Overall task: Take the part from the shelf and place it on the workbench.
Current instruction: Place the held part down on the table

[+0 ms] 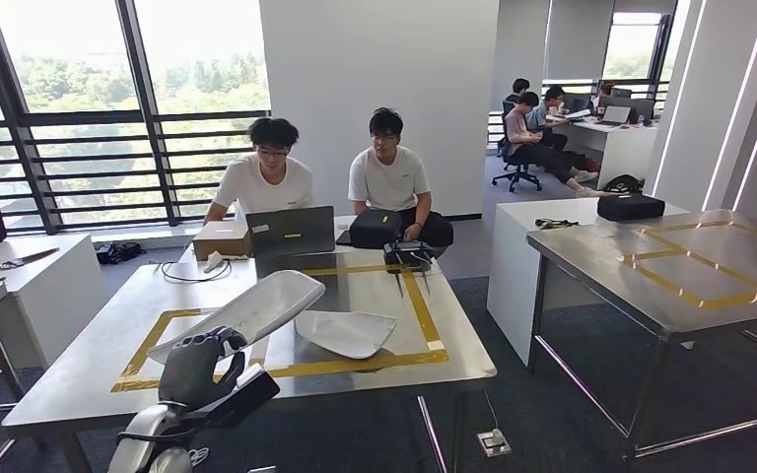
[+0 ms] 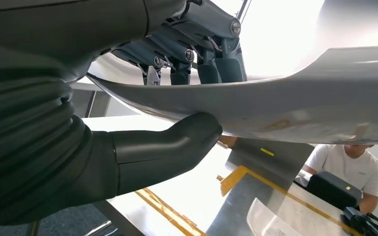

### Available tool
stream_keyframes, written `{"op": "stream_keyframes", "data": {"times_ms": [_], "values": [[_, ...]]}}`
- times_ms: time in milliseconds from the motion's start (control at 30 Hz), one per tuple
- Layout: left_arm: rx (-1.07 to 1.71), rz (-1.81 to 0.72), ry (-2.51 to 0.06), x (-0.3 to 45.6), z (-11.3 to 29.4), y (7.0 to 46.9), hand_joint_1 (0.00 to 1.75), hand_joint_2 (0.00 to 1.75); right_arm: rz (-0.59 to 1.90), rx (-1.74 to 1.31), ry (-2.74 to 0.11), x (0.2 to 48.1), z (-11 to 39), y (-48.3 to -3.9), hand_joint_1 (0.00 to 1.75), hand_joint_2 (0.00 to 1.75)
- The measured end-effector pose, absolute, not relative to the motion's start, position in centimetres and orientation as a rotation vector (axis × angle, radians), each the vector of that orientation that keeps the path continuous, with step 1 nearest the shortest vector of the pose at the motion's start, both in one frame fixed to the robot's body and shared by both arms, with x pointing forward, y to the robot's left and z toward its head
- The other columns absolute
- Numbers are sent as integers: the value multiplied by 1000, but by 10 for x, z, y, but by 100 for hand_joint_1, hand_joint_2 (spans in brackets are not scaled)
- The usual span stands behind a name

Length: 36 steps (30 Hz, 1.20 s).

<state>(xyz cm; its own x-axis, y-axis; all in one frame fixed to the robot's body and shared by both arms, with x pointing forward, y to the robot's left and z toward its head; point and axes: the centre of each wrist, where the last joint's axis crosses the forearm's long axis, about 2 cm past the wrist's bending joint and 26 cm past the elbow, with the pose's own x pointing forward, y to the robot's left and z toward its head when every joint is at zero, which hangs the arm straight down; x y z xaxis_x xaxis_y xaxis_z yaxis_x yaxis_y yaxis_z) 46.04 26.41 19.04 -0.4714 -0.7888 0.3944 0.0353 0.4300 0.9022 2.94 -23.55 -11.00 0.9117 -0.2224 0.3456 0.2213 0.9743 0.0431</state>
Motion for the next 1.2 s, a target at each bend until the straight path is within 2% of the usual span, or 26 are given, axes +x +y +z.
{"op": "stream_keyframes", "data": {"times_ms": [633, 1200], "values": [[643, -1152, -1777, 463, 194, 260, 159, 175, -245, 3, -353, 28, -110, -231, 0, 0], [728, -1136, -1678, 460, 186, 315, 159, 175, -248, 22, -366, 30, -109, -227, 0, 0]]}}
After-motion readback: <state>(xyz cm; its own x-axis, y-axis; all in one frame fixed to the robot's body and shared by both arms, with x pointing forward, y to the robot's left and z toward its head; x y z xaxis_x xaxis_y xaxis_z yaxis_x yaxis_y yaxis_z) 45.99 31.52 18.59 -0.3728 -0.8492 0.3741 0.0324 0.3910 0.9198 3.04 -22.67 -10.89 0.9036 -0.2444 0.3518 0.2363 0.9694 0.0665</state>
